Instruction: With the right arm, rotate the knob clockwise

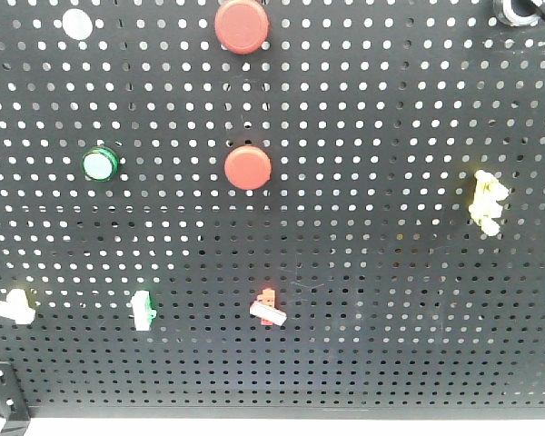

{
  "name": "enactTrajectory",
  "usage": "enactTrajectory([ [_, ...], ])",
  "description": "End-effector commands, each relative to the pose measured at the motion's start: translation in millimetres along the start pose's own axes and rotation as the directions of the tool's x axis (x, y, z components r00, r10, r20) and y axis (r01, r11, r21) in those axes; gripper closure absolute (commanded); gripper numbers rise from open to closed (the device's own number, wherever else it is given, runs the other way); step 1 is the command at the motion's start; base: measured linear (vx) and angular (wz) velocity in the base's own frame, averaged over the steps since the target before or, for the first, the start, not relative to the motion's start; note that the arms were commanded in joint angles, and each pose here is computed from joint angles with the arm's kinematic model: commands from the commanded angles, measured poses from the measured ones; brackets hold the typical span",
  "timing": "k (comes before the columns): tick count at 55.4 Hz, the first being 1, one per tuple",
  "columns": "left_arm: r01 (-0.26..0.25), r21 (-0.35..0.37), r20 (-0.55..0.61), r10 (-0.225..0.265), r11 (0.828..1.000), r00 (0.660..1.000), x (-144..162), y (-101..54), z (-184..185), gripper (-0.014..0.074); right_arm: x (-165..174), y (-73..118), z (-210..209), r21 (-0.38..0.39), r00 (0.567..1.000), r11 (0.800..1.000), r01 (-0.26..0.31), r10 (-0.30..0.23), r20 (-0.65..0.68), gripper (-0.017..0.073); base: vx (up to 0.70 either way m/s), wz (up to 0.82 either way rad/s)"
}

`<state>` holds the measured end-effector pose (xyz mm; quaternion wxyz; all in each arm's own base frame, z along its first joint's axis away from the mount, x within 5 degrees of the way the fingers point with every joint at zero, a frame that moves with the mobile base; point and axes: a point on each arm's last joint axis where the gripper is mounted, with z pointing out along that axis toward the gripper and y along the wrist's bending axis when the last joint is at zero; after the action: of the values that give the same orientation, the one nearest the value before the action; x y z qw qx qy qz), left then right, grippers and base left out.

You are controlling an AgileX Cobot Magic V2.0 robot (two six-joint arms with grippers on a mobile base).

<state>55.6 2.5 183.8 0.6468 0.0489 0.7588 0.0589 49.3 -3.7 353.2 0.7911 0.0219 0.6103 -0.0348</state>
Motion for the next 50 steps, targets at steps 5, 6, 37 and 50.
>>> enactTrajectory([
  [5,0.009,0.004,0.068,-0.009,1.0,0.998,0.9,-1.4,0.8,0.06,-18.7,-1.0,19.9,0.01,1.0,1.0,0.019,-0.019,0.024,0.0435,0.0,0.0],
  [6,0.009,0.004,0.068,-0.009,1.0,0.998,0.9,-1.4,0.8,0.06,-18.0,-1.0,21.1,0.01,1.0,1.0,0.019,-0.019,0.019,0.0423,0.0,0.0],
  [37,0.009,0.004,0.068,-0.009,1.0,0.998,0.9,-1.4,0.8,0.06,-31.2,-0.4,50.2,0.022,0.968,0.972,0.232,-0.233,0.093,0.0184,0.0,0.0],
  [50,0.009,0.004,0.068,-0.009,1.0,0.998,0.9,-1.4,0.8,0.06,-73.4,1.5,95.2,0.028,0.888,0.896,0.444,-0.444,0.121,0.0184,0.0,0.0],
])
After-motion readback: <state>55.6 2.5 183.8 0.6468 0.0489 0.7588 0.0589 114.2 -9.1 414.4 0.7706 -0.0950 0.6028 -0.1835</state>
